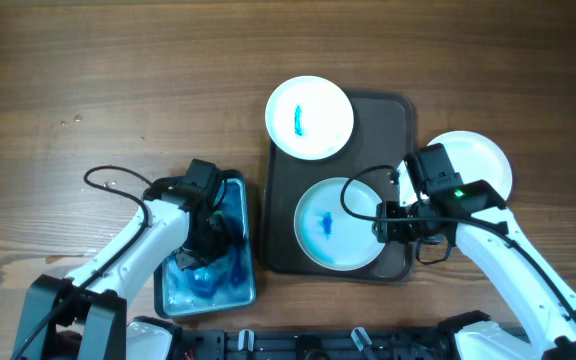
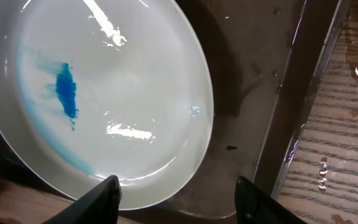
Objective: Clean dirty plates on tray and stack at the side
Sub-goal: 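Grasp and dip the sponge in the basin water with the left gripper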
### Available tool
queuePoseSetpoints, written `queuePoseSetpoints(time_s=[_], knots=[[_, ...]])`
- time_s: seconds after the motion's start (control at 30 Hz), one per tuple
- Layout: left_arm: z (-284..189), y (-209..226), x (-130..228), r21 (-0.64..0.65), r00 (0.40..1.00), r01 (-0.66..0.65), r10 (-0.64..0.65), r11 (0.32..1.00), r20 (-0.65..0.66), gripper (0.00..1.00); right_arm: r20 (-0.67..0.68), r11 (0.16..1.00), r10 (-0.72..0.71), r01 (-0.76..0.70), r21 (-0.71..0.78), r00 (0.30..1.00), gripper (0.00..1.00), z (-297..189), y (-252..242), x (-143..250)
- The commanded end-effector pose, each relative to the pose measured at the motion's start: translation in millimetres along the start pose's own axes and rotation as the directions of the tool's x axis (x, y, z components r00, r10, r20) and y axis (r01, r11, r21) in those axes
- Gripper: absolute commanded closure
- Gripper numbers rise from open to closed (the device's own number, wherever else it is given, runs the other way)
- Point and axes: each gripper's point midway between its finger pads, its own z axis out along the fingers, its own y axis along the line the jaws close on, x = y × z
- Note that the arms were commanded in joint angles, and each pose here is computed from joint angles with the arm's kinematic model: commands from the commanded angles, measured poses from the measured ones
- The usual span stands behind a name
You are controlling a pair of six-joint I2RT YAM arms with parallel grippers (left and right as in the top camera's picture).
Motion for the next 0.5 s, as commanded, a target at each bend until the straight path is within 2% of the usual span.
queuePoseSetpoints(time_s=[0.0,0.2,0.3,0.33,0.37,0.47], knots=[[4,-1,6,0.015,0.998,0.056,-0.056,0.998,-0.028,0.96,0.032,1.000,-0.001,0.002,-0.017,1.000,0.40,-8,5,-7],[-9,-10,4,0.036,0.998,0.059,-0.058,0.998,-0.040,0.96,0.031,1.000,-0.001,0.001,-0.017,1.000,0.41,-8,5,-7],[-29,-20,-5,0.051,0.999,0.045,-0.044,0.998,-0.022,0.51,0.031,1.000,-0.001,0.001,-0.017,1.000,0.40,-8,5,-7],[-37,-24,-9,0.055,0.999,0.043,-0.042,0.998,-0.010,0.40,0.031,1.000,-0.002,0.002,-0.017,1.000,0.40,-8,5,-7],[-42,-26,-11,0.058,0.999,0.041,-0.041,0.997,-0.001,0.34,0.031,1.000,-0.001,0.001,-0.017,1.000,0.40,-8,5,-7],[-44,-25,-15,0.049,0.999,0.042,-0.043,0.998,0.017,0.29,0.030,1.000,-0.001,0.001,-0.017,1.000,0.40,-8,4,-7]])
